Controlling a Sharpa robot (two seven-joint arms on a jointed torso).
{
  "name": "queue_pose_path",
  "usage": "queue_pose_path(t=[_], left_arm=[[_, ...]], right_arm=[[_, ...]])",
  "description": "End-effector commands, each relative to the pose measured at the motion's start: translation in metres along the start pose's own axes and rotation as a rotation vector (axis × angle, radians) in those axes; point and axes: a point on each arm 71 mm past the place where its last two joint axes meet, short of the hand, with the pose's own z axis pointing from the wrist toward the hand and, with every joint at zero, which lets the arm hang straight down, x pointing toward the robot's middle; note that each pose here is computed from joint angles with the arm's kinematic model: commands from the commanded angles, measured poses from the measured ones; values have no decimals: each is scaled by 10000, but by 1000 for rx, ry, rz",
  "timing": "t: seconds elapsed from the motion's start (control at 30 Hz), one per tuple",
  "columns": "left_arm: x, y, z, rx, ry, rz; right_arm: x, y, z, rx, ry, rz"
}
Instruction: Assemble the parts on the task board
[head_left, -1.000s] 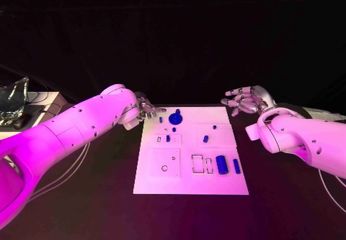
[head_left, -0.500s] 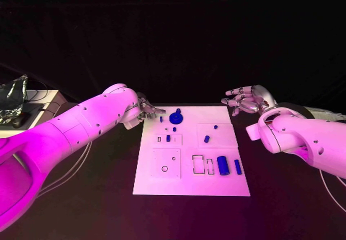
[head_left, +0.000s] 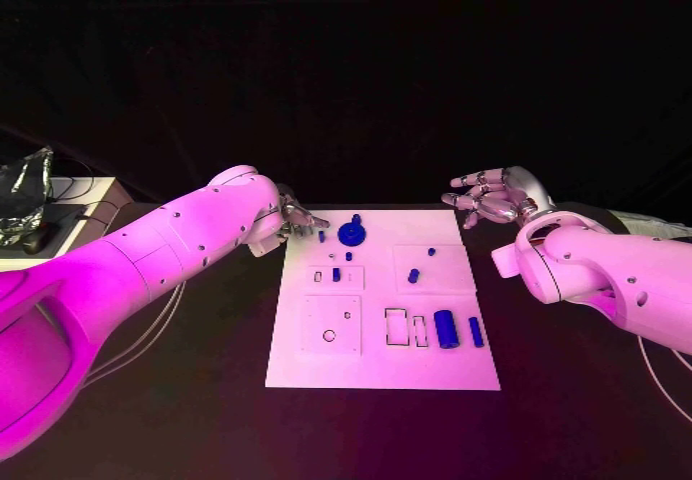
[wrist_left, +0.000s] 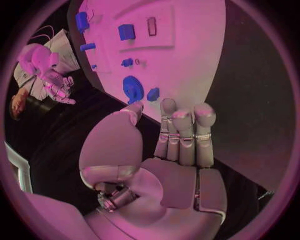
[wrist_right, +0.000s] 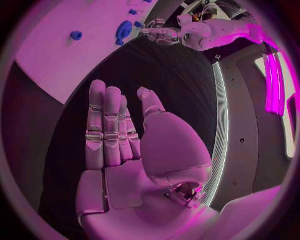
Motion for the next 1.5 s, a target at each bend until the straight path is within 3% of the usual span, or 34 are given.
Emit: queue_pose_path(t=[0.03, 1.1, 1.5], left_arm=[[3, -29, 3, 8, 11, 28], [38, -110, 5, 6, 30, 42], [95, -144, 14, 11, 44, 47]], right_arm=[[-1, 29, -1, -21, 0, -2], [17, 62, 7, -29, 3, 1], [26, 68, 7, -31, 4, 2]])
